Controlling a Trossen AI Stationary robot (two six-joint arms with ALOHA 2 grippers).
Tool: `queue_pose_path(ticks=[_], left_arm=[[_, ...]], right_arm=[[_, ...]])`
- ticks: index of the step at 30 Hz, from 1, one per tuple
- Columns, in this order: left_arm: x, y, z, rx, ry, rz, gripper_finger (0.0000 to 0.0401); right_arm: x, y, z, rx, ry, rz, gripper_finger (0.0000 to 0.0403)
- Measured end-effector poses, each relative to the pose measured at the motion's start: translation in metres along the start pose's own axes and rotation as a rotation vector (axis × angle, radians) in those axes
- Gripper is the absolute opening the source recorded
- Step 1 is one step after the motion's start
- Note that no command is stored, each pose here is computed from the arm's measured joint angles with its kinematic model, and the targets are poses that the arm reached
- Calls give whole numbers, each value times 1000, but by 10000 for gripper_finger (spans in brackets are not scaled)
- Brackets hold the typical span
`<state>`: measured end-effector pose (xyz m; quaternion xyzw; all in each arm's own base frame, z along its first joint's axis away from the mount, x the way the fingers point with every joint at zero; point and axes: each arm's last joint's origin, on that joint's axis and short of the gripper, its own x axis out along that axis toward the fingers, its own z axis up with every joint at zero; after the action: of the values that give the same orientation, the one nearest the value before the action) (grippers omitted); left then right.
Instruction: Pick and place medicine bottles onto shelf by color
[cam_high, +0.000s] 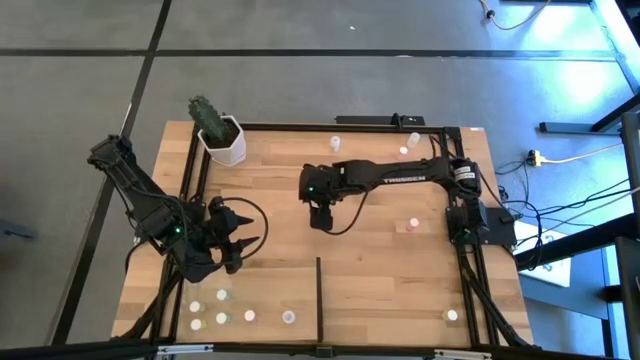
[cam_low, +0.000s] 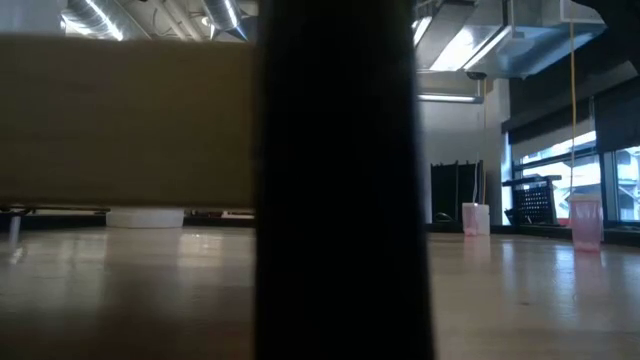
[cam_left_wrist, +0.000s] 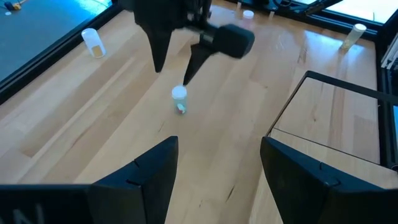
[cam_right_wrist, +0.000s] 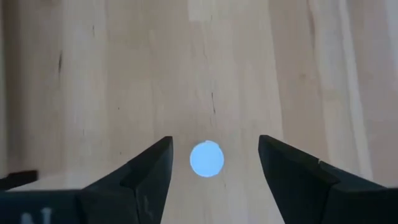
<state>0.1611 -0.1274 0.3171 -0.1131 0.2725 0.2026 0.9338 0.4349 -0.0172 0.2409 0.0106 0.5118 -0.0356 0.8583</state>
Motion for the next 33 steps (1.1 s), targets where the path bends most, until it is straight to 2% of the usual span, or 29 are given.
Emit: queue_pose_path(ticks=[8,15,18,24,33], left_arm=[[4,2,3,9,-1,20,222],[16,10,11,-14,47,53,222],[24,12,18,-26,45,59,222],[44,13,38,-2,29,4,222],[102,17,47,109,179,-57,222]], right_arm=[[-58,9,26,-21,-9,-1,238],[-123,26,41,-66,-69,-181,238],[-149,34,40,-85,-83,-211,238],[-189,44,23,-88,-109,-189,239],[-250,50,0,-83,-230,-161,239]])
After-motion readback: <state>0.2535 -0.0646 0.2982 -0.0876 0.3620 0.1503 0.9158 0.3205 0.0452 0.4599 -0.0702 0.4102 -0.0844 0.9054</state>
